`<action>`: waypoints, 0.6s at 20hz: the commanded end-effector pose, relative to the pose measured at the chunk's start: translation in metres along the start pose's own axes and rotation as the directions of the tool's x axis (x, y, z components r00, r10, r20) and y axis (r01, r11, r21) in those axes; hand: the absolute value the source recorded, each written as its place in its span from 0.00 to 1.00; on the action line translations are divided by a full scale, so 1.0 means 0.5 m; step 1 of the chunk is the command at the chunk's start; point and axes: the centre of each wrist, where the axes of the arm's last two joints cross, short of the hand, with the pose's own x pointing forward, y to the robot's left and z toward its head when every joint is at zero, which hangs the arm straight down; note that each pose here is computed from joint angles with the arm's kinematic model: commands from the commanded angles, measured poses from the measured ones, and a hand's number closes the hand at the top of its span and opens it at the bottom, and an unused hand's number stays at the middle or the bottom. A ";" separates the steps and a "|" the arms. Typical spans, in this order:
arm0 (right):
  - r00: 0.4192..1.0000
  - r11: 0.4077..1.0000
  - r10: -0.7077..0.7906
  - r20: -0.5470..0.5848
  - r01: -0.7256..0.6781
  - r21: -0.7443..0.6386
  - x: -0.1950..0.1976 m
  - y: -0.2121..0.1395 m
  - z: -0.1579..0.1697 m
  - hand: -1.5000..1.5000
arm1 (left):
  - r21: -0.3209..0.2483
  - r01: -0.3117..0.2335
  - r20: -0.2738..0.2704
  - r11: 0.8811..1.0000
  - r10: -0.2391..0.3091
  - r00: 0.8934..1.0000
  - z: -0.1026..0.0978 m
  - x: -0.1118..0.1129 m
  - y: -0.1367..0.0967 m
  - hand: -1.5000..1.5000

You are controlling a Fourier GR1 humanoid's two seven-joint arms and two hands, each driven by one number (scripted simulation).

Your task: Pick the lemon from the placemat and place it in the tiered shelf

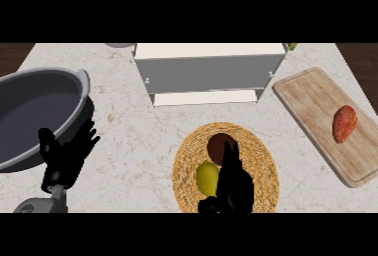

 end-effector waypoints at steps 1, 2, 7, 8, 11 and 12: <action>0.996 0.999 -0.040 -0.083 0.043 0.032 0.041 0.019 -0.003 1.00 | -0.015 -0.017 -0.040 1.000 0.017 0.999 0.001 -0.002 -0.005 0.50; 0.997 0.999 -0.024 -0.072 0.026 0.020 0.022 0.056 0.025 1.00 | -0.036 0.007 -0.030 0.999 -0.009 1.000 0.010 -0.022 -0.009 0.50; 0.961 0.981 0.065 0.269 -0.111 0.159 0.113 0.004 0.022 1.00 | -0.033 0.000 -0.021 0.999 -0.001 1.000 -0.014 0.012 -0.004 0.50; 0.936 0.974 0.076 0.344 -0.144 0.176 0.118 0.004 0.004 1.00 | -0.048 0.015 -0.021 0.999 -0.016 1.000 -0.009 0.013 -0.034 0.50; 0.872 0.965 0.085 0.482 -0.192 0.177 0.184 -0.035 0.017 1.00 | -0.041 0.032 -0.017 0.999 -0.032 0.999 -0.008 -0.002 -0.014 0.50; 0.854 0.968 0.105 0.510 -0.206 0.146 0.191 -0.019 0.027 1.00 | -0.049 0.015 -0.018 0.999 -0.016 1.000 -0.015 0.023 -0.037 0.50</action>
